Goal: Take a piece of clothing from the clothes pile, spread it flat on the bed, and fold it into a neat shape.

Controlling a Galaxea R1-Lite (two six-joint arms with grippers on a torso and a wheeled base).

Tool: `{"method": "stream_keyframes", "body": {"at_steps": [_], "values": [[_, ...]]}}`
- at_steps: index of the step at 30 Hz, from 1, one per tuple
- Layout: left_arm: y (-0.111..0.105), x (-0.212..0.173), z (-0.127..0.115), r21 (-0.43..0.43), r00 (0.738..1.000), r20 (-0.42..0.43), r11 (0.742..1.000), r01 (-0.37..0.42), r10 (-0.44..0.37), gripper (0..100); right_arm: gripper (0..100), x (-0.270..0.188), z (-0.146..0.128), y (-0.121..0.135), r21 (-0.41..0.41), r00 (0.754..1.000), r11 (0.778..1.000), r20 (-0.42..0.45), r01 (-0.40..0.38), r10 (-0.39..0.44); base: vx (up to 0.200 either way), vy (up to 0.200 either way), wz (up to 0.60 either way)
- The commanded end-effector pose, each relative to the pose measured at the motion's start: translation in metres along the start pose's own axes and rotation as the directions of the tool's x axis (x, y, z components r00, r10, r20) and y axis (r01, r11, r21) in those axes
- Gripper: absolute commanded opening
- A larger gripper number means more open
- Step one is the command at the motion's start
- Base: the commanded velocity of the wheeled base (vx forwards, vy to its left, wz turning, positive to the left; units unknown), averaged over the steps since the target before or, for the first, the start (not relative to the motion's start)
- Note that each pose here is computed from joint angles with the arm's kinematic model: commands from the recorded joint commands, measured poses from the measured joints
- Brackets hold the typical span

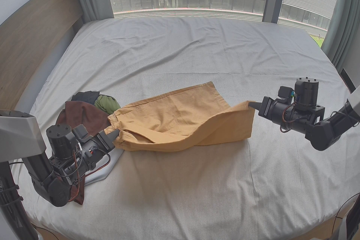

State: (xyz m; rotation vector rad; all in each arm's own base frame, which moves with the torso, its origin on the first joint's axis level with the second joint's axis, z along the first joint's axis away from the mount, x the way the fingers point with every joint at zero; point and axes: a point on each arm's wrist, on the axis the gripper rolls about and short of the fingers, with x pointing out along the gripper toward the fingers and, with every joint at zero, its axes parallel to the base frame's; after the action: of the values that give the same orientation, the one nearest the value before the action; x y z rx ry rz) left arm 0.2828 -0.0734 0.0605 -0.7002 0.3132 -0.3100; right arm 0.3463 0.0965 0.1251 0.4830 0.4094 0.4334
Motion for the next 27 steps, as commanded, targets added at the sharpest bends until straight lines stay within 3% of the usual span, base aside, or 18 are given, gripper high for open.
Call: {"method": "stream_keyframes", "body": {"at_steps": [1, 16, 24, 27], "values": [[0.002, 0.008, 0.002, -0.002, 0.999, 0.037, 1.0, -0.021, 0.021, 0, 0, 0.008, 0.019, 0.001, -0.013, 0.999, 1.0, 0.046, -0.007, 0.008, 0.0, 0.0, 0.0], [0.006, 0.019, 0.002, -0.028, 0.997, 0.066, 0.999, -0.047, 0.048, 0, 0, 0.036, 0.036, -0.004, -0.026, 0.997, 1.0, 0.081, -0.015, 0.017, 0.0, 0.0, 0.0], [0.008, 0.022, 0.006, -0.029, 0.996, 0.082, 0.999, -0.045, 0.047, 0, 0, 0.051, 0.048, 0.0, -0.072, 0.994, 0.997, 0.104, -0.031, 0.039, 0.0, 0.0, 0.0], [0.009, 0.023, 0.007, -0.031, 0.995, 0.088, 0.998, -0.049, 0.052, 0, 0, 0.055, 0.047, 0.0, -0.068, 0.996, 0.997, 0.078, -0.024, 0.029, 0.0, 0.0, 0.0]]}}
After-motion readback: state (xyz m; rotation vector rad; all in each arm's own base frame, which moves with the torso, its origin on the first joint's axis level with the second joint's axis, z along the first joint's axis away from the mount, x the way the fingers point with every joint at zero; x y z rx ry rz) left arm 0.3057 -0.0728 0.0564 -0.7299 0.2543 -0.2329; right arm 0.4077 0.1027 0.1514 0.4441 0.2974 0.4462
